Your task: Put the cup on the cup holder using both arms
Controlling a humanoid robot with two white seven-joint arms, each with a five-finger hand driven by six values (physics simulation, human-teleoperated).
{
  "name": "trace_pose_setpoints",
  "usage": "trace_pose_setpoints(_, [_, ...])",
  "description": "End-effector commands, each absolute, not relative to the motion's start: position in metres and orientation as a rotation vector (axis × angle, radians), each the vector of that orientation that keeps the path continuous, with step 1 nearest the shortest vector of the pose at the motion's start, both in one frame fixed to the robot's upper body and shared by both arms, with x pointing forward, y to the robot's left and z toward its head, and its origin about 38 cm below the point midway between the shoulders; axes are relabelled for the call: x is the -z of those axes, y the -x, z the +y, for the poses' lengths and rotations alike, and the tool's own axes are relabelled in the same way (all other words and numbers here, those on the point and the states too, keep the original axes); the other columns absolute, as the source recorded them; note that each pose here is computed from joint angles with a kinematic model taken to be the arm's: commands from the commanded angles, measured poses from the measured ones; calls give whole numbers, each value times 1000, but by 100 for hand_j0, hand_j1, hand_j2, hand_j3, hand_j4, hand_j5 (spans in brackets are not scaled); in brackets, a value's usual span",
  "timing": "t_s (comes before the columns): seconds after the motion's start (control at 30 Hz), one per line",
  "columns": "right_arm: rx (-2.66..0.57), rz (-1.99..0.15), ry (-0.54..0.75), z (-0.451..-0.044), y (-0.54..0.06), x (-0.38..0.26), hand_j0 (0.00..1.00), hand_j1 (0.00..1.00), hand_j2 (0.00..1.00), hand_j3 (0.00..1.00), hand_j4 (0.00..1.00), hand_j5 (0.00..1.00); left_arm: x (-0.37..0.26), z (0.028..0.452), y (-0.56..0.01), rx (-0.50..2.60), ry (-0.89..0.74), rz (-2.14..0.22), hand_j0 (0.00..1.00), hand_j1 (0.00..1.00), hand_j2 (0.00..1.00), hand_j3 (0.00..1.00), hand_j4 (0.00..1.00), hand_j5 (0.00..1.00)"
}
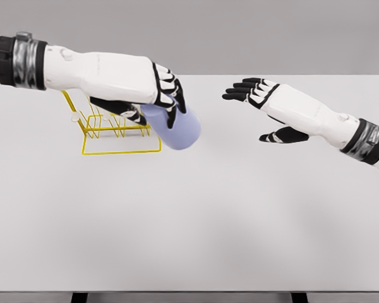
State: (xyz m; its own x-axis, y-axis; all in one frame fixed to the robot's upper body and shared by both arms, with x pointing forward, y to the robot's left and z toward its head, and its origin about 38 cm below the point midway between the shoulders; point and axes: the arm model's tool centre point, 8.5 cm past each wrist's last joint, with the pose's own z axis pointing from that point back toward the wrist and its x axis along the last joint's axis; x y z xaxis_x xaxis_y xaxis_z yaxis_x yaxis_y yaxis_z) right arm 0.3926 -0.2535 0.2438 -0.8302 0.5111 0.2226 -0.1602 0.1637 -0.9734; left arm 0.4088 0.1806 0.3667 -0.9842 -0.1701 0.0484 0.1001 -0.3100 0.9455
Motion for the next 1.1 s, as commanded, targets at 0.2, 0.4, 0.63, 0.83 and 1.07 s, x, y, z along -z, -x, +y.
trace_pose_setpoints(0.2, [-1710,-1934,332,-255,-393,-245,100,100,100,100,100,100,-381,198,-411,2363,-144,-1751,50,50,50,50,50,50])
trace_pose_setpoints(0.4, [-1711,-1936,328,-254,-393,-245,100,100,100,100,100,100,-382,203,-413,2357,-159,-1743,50,50,50,50,50,50])
trace_pose_setpoints(0.63, [-1711,-1933,329,-255,-393,-244,100,100,100,100,100,100,-382,215,-419,2331,-190,-1719,50,50,50,50,50,50])
trace_pose_setpoints(0.83, [-1709,-1937,328,-254,-393,-245,100,100,100,100,100,100,-375,229,-432,2277,-208,-1684,50,50,50,50,50,50])
trace_pose_setpoints(1.07, [-1713,-1932,330,-255,-393,-245,100,100,100,100,100,100,-369,240,-441,2244,-225,-1653,50,50,50,50,50,50])
